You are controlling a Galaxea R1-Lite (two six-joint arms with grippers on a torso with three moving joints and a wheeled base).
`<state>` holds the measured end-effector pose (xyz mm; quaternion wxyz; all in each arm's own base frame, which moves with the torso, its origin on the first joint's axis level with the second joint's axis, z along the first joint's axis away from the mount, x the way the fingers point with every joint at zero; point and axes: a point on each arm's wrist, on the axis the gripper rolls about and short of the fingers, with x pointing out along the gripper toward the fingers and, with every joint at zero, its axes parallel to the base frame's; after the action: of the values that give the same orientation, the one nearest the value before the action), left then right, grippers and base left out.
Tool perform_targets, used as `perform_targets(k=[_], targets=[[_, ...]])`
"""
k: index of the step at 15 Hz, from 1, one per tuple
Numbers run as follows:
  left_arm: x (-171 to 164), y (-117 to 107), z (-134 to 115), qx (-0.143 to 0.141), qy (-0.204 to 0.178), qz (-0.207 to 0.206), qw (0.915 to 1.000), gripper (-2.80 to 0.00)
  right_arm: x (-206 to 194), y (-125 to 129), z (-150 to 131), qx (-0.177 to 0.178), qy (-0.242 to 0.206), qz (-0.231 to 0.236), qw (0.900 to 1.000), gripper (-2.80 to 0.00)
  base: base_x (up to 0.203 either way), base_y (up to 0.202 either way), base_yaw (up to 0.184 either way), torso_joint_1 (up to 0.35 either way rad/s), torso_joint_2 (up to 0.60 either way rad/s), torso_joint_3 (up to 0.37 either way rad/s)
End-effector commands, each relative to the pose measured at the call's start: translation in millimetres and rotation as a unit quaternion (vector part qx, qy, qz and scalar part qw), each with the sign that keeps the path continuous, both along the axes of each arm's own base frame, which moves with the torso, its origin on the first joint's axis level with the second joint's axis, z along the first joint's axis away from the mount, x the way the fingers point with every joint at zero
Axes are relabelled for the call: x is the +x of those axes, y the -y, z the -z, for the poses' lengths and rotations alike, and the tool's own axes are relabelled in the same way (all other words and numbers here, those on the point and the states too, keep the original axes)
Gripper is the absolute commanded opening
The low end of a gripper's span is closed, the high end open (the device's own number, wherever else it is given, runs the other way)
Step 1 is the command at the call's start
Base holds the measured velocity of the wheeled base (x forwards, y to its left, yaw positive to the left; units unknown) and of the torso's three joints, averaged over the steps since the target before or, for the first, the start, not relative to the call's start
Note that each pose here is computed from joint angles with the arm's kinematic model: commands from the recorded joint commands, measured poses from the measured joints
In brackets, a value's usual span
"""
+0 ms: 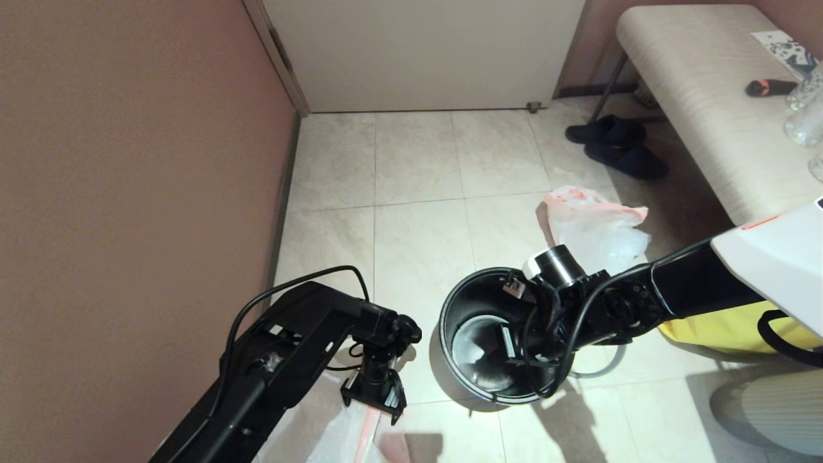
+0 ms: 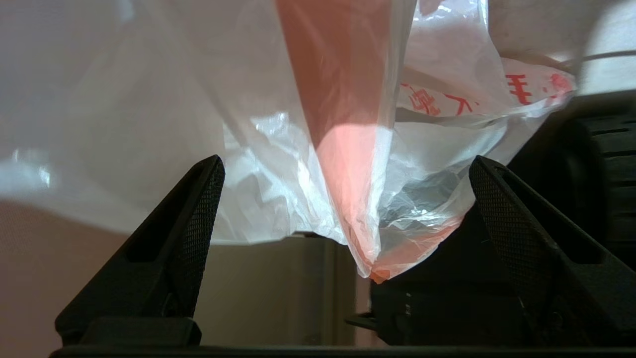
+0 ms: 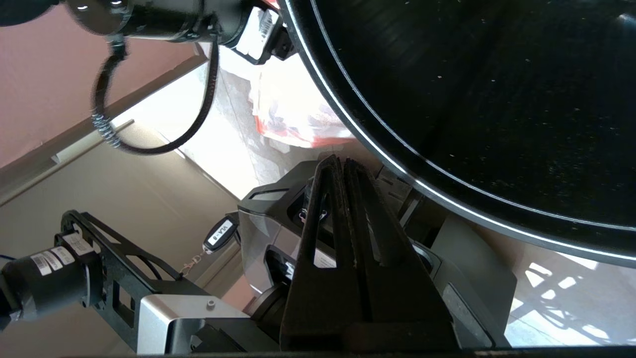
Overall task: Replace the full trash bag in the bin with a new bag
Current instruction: Pick up a new trash bag
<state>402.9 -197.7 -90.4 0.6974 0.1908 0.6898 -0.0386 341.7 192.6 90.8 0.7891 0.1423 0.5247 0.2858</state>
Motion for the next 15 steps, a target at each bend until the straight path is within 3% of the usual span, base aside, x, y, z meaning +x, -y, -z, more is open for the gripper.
perform_targets(k=[1, 2, 7, 8, 15], targets=[[0.3, -2.2, 9.7, 0.004, -0.009, 0.020, 0.9998, 0.00, 0.4, -1.1, 3.7, -0.001, -0.005, -0.002, 1.000, -2.80, 0.000, 0.000, 0.000, 0.000, 0.00, 0.000], [2.4, -1.6, 10.4, 0.001, -0.003, 0.040, 0.9992, 0.00, 0.7, -1.2, 5.1, -0.002, -0.006, -0.002, 1.000, -2.80, 0.000, 0.000, 0.000, 0.000, 0.00, 0.000], [2.7, -13.4, 30.1, 0.022, -0.022, 0.049, 0.9983, 0.00, 4.3, 2.7, 9.4, -0.006, -0.006, -0.002, 1.000, -2.80, 0.000, 0.000, 0.000, 0.000, 0.00, 0.000], [2.9, -13.9, 31.0, 0.022, -0.022, 0.048, 0.9983, -2.80, 4.0, 2.4, 10.6, -0.007, -0.007, -0.004, 1.000, -2.80, 0.000, 0.000, 0.000, 0.000, 0.00, 0.000], [3.8, -17.3, 30.8, 0.022, -0.023, 0.041, 0.9987, -2.80, 3.5, 3.3, 7.1, -0.006, -0.003, -0.003, 1.000, -2.80, 0.000, 0.000, 0.000, 0.000, 0.00, 0.000]])
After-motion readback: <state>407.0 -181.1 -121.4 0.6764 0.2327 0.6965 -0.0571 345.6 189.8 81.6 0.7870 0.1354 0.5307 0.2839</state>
